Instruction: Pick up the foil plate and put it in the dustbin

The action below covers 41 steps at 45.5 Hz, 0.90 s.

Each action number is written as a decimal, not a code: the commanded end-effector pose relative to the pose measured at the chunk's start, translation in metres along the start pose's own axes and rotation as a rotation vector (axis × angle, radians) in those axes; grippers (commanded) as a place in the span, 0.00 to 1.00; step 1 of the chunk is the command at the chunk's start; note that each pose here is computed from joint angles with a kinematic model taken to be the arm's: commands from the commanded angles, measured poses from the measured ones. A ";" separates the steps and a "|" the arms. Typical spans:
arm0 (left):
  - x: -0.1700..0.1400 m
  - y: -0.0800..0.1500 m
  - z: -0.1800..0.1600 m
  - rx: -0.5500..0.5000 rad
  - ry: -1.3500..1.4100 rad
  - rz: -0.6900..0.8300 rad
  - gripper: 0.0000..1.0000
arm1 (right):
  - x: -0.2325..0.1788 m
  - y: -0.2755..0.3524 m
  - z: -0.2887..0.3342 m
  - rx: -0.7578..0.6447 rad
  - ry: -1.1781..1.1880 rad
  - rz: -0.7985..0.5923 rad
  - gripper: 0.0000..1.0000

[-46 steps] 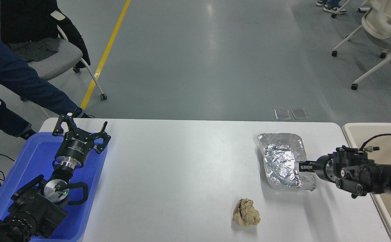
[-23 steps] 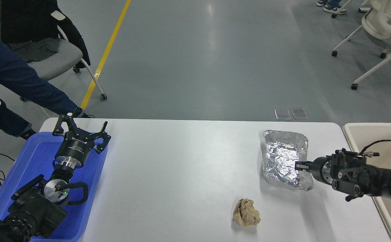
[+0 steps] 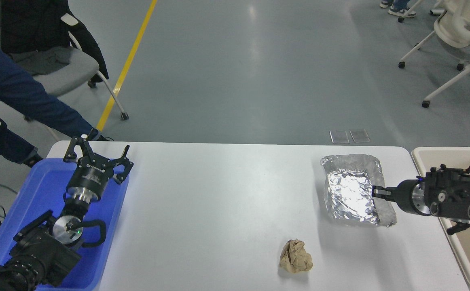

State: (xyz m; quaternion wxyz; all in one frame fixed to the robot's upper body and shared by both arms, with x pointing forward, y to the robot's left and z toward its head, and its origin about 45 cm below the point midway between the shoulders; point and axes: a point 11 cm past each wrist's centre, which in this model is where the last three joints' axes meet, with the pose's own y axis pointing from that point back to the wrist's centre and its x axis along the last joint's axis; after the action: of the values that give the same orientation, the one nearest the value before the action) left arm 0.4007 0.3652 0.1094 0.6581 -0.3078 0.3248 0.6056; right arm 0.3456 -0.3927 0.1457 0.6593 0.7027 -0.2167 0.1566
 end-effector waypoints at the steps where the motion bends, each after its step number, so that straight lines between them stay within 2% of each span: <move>1: 0.000 0.000 0.000 0.001 0.000 0.000 1.00 | 0.026 0.072 -0.004 -0.060 0.105 -0.109 0.00; 7: 0.001 0.001 0.000 0.000 0.000 0.002 1.00 | 0.045 0.114 -0.018 -0.116 0.155 -0.243 0.00; 13: 0.001 0.001 0.000 0.000 0.000 0.002 1.00 | 0.059 0.150 -0.038 -0.107 0.077 -0.411 0.00; 20: 0.001 0.001 0.000 -0.003 0.001 0.002 1.00 | 0.083 0.195 -0.057 -0.091 0.038 -0.477 0.00; 28: 0.001 0.001 0.000 -0.003 0.001 0.002 1.00 | 0.115 0.227 -0.074 -0.062 0.065 -0.348 0.00; 41: 0.001 0.001 0.000 -0.001 0.001 0.002 1.00 | 0.138 0.260 -0.081 -0.020 0.036 -0.231 0.00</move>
State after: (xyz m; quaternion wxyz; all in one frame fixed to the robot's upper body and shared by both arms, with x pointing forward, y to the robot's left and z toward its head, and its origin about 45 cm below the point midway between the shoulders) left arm 0.4001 0.3657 0.1090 0.6570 -0.3085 0.3248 0.6063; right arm 0.3382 -0.3393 0.4044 0.7014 0.7038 -0.0887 0.0701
